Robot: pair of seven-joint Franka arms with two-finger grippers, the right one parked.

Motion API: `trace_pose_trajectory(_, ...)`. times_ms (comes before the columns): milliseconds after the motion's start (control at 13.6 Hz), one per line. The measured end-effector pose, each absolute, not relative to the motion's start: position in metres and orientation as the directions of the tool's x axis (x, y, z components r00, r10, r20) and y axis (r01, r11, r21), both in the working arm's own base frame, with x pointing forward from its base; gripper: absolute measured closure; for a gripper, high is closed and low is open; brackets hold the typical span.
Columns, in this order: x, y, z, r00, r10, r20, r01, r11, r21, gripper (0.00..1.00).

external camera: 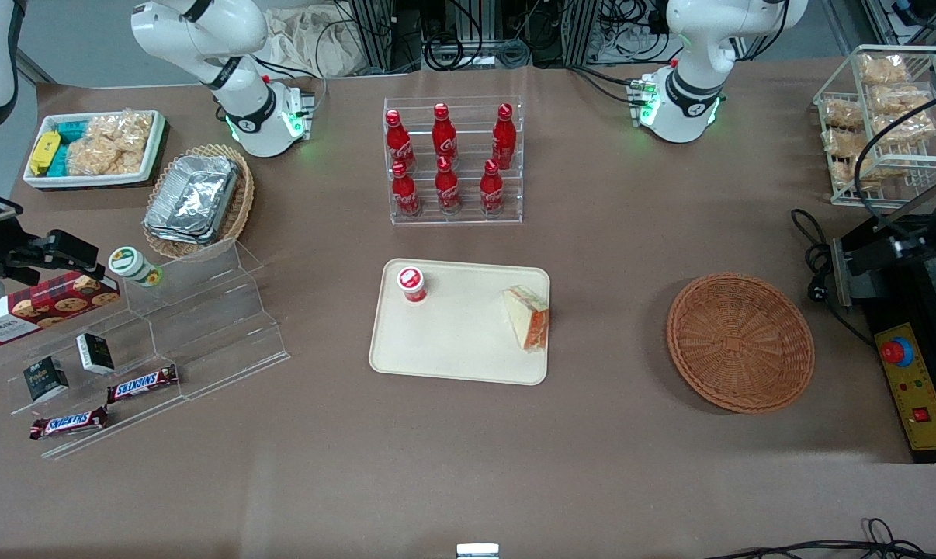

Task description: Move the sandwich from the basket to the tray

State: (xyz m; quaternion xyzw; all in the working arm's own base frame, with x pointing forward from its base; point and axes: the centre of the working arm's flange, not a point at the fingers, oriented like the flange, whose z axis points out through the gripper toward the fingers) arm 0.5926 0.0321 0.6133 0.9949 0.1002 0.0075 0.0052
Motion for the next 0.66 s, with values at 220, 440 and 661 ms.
trace_pose_trajectory(220, 0.558, 0.030, 0.632, 0.982, 0.187, 0.026, 0.186, -0.982, 0.020, 0.00)
trace_pose_trajectory(440, 0.524, 0.028, 0.639, 0.982, 0.184, 0.037, 0.183, -0.983, 0.025, 0.00)
trace_pose_trajectory(661, 0.513, 0.028, 0.629, 0.981, 0.183, 0.063, 0.182, -0.983, 0.030, 0.00)
